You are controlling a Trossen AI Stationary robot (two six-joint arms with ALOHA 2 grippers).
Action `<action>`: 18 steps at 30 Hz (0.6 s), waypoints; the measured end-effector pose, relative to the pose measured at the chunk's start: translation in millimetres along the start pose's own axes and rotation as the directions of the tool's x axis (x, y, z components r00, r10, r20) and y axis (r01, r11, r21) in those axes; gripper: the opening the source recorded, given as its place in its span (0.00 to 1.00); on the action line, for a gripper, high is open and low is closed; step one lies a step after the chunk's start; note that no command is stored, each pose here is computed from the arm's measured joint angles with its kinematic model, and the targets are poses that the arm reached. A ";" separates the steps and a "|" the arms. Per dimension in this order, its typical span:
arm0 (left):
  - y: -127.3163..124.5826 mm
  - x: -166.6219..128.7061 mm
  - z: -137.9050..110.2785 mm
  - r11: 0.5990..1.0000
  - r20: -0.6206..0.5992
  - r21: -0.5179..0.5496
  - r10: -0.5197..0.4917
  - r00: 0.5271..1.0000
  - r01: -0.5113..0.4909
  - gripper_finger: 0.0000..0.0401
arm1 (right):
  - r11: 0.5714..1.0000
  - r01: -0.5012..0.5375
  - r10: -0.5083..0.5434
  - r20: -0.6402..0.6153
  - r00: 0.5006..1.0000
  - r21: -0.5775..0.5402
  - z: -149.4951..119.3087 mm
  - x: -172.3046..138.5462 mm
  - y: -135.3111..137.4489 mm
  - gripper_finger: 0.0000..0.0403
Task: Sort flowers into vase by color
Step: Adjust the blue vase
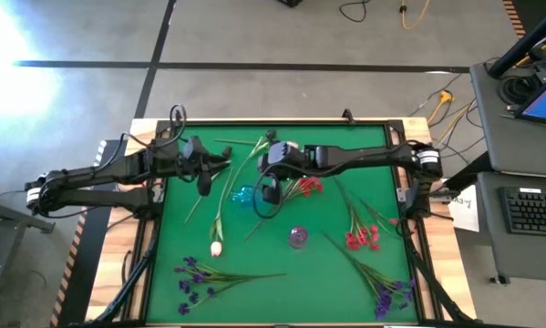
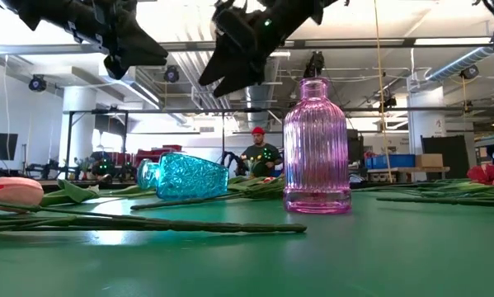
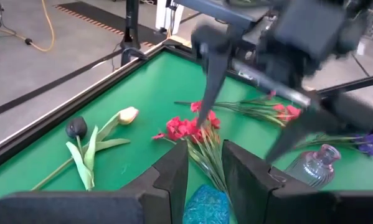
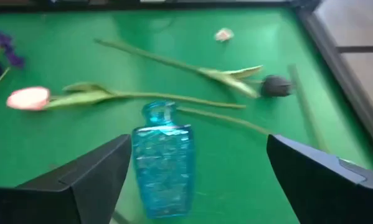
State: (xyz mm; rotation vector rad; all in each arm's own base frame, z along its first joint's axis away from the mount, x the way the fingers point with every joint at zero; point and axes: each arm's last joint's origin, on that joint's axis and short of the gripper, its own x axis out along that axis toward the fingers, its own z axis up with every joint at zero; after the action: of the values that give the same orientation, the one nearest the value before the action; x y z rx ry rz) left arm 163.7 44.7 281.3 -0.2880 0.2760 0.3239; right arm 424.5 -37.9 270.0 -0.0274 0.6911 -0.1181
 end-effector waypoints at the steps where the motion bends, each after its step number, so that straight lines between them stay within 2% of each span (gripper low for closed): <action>1: 0.0 -0.2 0.0 1.000 0.001 0.002 0.000 1.000 0.000 0.21 | 1.000 -0.016 0.016 -0.015 1.000 0.000 -2.3 6.2 2.7 0.92; 7: 0.0 -0.5 0.0 1.000 0.001 0.007 -0.001 1.000 0.001 0.21 | 0.999 -0.047 0.048 -0.066 0.997 0.007 -8.8 38.7 12.0 0.92; 18: 0.1 -0.2 -0.4 1.000 -0.004 0.009 0.000 1.000 0.000 0.21 | 0.999 -0.048 0.043 -0.200 0.979 -0.019 -11.2 73.9 12.9 0.92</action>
State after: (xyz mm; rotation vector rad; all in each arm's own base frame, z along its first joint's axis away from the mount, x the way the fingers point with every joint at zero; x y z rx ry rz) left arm 163.4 44.6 280.9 -0.2792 0.2810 0.3221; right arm 475.2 -33.6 213.7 -0.0229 0.8930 -0.0687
